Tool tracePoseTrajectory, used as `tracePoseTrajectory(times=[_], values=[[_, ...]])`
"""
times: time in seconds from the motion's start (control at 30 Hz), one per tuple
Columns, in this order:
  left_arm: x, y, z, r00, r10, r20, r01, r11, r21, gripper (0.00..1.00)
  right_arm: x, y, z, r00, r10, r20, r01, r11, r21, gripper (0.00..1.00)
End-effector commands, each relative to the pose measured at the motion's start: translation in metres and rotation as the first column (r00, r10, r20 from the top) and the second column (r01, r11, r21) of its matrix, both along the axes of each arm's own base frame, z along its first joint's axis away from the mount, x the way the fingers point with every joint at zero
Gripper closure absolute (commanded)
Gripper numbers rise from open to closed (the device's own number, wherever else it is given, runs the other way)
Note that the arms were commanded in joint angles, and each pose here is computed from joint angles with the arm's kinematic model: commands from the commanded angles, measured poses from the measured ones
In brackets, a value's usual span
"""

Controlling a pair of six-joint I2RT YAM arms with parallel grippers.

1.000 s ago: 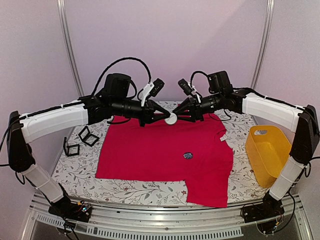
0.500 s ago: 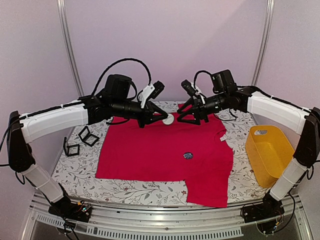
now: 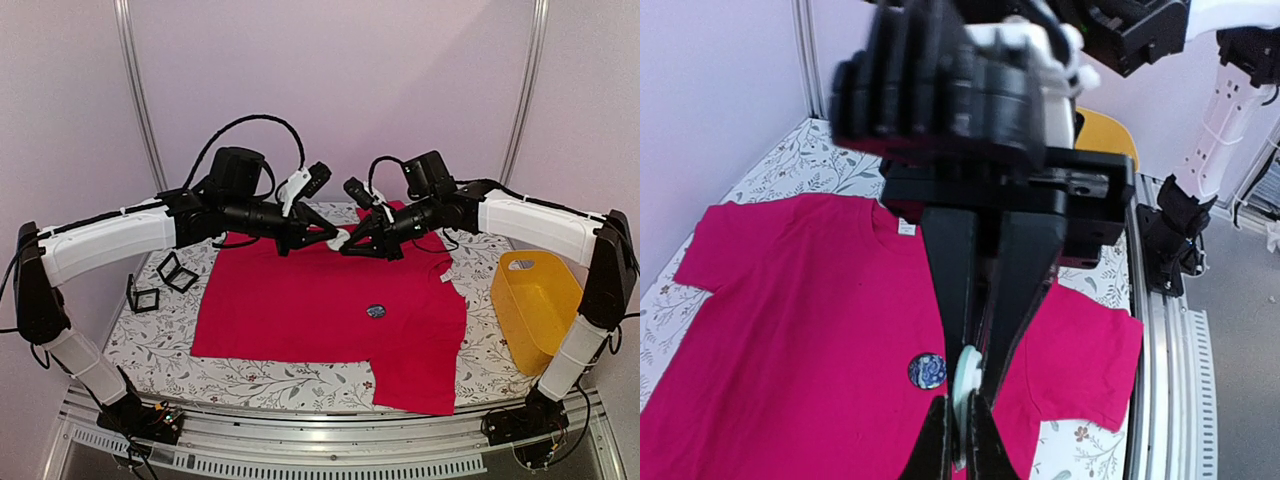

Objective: Pin the brooch onto the clothing

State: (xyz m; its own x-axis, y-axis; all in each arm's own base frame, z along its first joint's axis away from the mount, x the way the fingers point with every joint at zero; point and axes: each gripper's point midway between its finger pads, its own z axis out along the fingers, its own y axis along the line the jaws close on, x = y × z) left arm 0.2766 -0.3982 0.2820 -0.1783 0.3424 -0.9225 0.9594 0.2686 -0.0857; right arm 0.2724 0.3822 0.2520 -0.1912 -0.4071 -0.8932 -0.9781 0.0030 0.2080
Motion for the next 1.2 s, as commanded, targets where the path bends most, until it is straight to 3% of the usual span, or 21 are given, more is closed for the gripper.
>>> tracePoseTrajectory(times=[0.0,0.27,0.3,0.37,0.4,0.57,0.7,0.93,1.17], values=[[-0.006,-0.008,0.004,0.999,-0.043,0.011,0.043,0.999,-0.008,1.00,-0.003,0.002,0.005,1.000,0.026,-0.013,-0.026,0.999,0.024,1.00],[-0.008,-0.011,0.003,0.998,-0.062,0.005,0.062,0.998,-0.006,1.00,-0.005,0.002,0.016,1.000,0.028,0.013,-0.029,0.997,0.072,1.00],[-0.007,-0.010,0.004,0.999,-0.051,0.006,0.051,0.999,-0.011,0.87,-0.005,0.002,0.017,0.999,0.027,0.019,-0.029,0.996,0.086,1.00],[0.002,-0.007,0.011,1.000,0.002,0.028,-0.001,0.999,-0.039,0.49,-0.005,0.004,0.026,0.999,0.023,0.041,-0.028,0.990,0.135,1.00],[0.003,-0.005,0.016,0.999,0.021,0.049,-0.018,0.998,-0.064,0.41,-0.007,0.003,0.029,0.999,0.022,0.036,-0.027,0.988,0.155,1.00],[-0.019,0.019,0.059,0.976,0.054,0.210,0.027,0.930,-0.365,0.28,-0.026,-0.007,0.075,0.991,-0.005,0.134,-0.054,0.900,0.433,1.00],[-0.040,0.022,0.069,0.971,0.022,0.238,0.106,0.853,-0.511,0.31,-0.035,-0.009,0.092,0.990,-0.035,0.138,-0.046,0.838,0.543,1.00],[-0.043,0.001,0.065,0.972,-0.059,0.227,0.169,0.846,-0.506,0.62,-0.032,-0.006,0.093,0.984,-0.069,0.166,-0.036,0.829,0.557,1.00],[-0.039,-0.003,0.068,0.971,-0.049,0.235,0.165,0.849,-0.502,0.68,-0.030,-0.005,0.087,0.986,-0.069,0.155,-0.026,0.841,0.540,1.00]])
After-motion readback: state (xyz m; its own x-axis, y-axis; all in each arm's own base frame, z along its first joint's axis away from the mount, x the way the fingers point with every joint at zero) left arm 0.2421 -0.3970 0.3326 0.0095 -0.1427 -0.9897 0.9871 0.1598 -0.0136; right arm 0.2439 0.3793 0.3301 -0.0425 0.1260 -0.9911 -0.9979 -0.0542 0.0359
